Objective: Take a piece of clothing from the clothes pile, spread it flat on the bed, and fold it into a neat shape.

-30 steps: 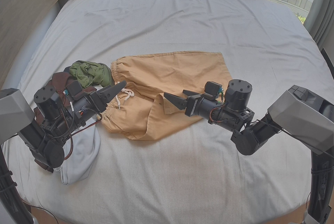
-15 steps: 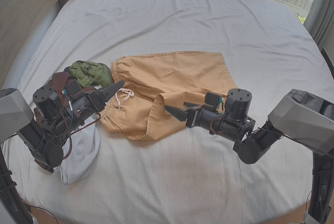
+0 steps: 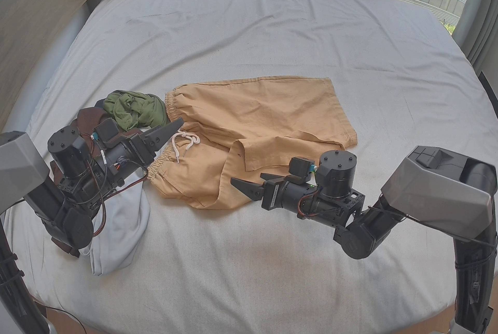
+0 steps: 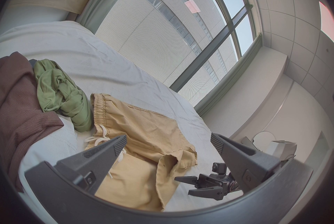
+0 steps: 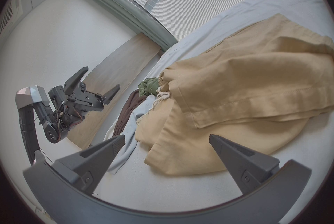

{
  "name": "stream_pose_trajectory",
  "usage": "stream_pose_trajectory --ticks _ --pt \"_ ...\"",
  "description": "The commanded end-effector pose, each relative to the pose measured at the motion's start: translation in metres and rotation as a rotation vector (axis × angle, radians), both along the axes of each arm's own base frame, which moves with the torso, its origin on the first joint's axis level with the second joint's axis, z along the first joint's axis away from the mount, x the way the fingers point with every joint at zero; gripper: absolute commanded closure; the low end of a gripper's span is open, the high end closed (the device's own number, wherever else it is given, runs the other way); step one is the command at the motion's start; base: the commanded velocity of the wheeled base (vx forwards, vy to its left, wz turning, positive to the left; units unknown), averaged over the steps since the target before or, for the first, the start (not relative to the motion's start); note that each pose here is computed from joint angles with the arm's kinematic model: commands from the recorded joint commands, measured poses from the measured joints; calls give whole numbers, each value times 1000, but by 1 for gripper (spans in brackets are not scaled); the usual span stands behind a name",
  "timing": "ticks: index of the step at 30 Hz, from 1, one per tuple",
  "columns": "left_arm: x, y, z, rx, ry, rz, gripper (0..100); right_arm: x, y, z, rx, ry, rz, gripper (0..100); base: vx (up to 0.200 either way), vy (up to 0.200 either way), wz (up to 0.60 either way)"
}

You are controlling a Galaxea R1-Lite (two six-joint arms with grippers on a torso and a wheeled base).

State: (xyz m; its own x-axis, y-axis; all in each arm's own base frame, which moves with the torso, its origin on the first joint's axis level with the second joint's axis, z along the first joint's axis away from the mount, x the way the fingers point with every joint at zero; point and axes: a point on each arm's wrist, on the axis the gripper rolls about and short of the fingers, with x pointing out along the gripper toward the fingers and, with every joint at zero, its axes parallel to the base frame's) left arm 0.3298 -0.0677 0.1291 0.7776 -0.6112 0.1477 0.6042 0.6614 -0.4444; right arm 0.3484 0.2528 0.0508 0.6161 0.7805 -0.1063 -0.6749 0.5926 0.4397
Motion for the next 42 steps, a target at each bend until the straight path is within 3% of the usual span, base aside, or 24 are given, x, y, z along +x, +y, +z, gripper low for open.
stream_pose_trajectory --ticks 1,14,17,26,42 --pt "0 0 1 -1 -2 1 0 3 7 -18 -16 26 9 0 0 0 0" --pt "0 1 2 -2 -6 2 0 23 30 -23 76 24 -13 0 0 0 0" --pt "0 1 1 -1 -5 4 0 31 31 -16 122 8 -59 0 0 0 0" --pt "0 1 0 -1 0 2 0 32 17 -12 163 -32 -126 0 0 0 0" --pt "0 1 1 -1 -5 2 0 39 0 -5 204 -77 -167 0 0 0 0"
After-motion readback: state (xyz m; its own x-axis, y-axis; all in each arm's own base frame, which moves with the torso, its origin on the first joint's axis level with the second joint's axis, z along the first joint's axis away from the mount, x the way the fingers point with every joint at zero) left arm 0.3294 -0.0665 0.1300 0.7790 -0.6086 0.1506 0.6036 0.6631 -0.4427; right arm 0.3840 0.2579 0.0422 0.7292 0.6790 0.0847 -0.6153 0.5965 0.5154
